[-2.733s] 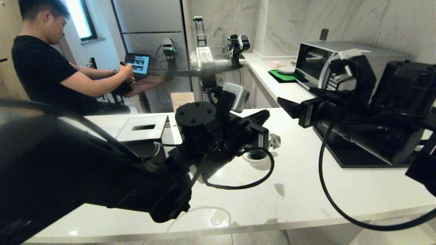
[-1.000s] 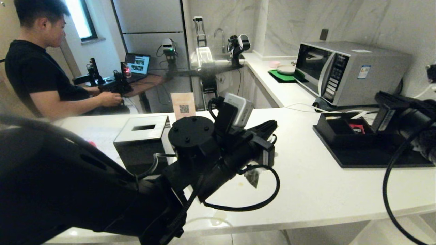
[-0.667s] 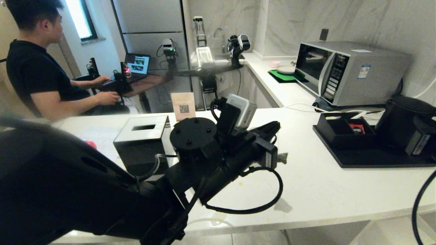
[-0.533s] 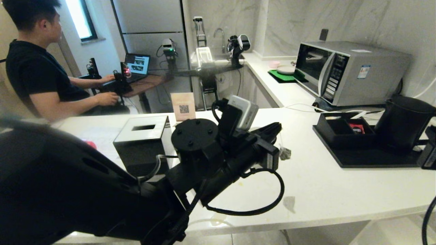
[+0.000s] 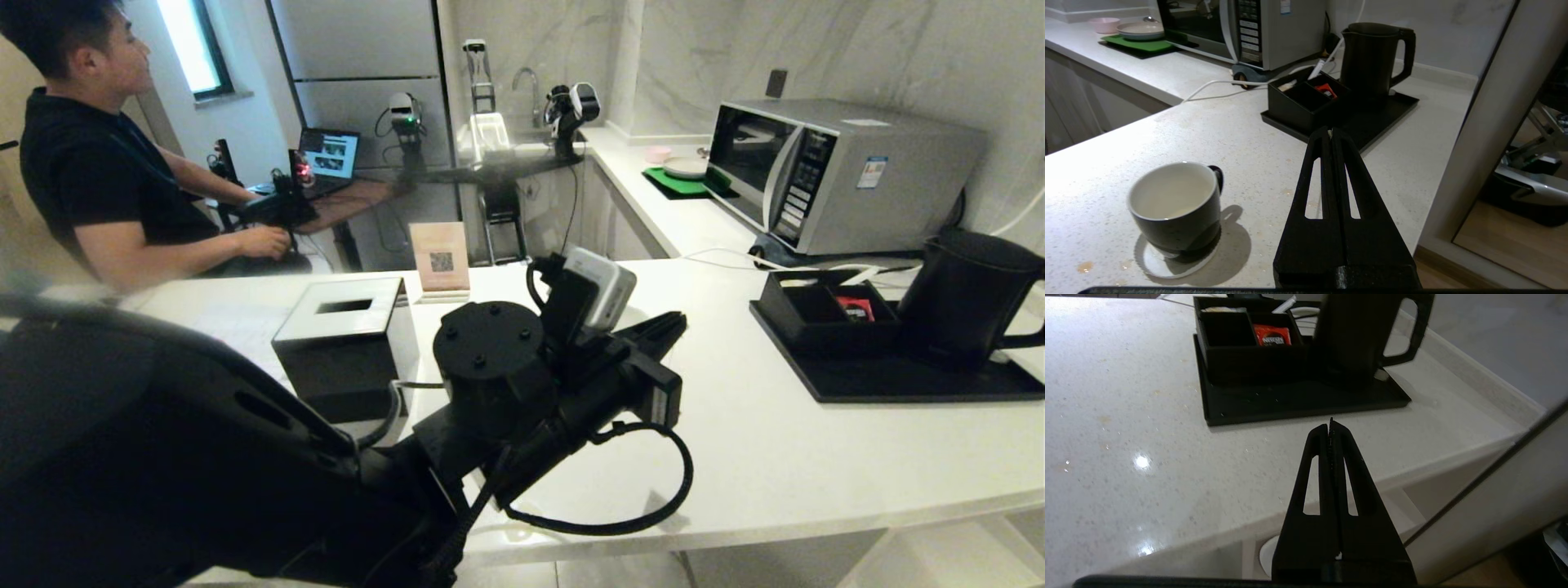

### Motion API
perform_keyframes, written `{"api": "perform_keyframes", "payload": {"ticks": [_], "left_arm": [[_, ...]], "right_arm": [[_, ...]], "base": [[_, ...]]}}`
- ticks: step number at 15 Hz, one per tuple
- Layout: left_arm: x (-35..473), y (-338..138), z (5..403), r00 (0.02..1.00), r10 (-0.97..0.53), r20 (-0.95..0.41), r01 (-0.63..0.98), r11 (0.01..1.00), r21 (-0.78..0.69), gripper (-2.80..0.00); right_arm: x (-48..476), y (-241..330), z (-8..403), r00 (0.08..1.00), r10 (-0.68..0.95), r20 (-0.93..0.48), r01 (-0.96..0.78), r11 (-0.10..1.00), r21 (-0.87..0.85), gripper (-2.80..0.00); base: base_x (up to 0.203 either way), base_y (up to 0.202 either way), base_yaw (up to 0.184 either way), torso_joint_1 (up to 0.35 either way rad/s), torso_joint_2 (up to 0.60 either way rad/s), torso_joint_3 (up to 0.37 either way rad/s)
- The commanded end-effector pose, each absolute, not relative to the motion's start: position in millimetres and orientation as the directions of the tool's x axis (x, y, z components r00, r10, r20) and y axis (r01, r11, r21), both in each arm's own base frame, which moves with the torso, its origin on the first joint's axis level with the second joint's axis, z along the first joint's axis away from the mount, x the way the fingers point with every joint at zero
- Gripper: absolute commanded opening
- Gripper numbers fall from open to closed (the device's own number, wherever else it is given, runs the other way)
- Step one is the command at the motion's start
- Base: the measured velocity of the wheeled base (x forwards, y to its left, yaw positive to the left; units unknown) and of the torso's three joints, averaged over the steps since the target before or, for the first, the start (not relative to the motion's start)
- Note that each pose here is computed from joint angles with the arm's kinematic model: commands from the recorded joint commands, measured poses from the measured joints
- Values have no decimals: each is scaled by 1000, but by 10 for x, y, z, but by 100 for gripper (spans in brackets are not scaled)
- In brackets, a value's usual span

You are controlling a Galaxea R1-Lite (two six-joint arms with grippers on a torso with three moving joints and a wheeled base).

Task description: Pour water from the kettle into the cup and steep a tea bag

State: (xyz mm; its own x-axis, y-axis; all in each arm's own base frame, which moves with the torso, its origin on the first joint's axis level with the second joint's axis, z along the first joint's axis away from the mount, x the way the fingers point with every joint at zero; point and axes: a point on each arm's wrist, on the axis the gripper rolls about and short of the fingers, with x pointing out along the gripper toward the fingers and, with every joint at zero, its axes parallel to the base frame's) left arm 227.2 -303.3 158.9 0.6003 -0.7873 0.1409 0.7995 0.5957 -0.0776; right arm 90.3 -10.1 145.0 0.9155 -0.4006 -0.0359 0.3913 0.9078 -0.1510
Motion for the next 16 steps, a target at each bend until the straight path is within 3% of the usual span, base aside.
{"api": "perform_keyframes", "payload": {"ticks": [1,5,9,12,16], "left_arm": [[2253,-3084,1524,592,-795,130,806,587,-79,-280],[2244,-3091,1515,590,-798,127,808,585,-77,-280],[2244,-3091,1515,590,-798,127,808,585,-79,-280],[2242,-3098,1506,589,-799,125,808,584,-77,-280],[2245,-3123,1473,585,-802,118,811,580,-77,-280]], "right_arm": [[686,-106,1431,912,-410,1,407,904,-134,-280],[246,-81,1296,934,-354,44,357,927,-116,-280],[27,-9,1037,998,-53,-33,47,988,-147,-280],[-76,0,829,990,-15,-142,-4,990,-138,-280],[-172,-1,766,997,-5,-78,2,999,-40,-280]], "base": [[0,0,0,0,0,0],[0,0,0,0,0,0],[0,0,0,0,0,0],[0,0,0,0,0,0],[0,0,0,0,0,0]]}}
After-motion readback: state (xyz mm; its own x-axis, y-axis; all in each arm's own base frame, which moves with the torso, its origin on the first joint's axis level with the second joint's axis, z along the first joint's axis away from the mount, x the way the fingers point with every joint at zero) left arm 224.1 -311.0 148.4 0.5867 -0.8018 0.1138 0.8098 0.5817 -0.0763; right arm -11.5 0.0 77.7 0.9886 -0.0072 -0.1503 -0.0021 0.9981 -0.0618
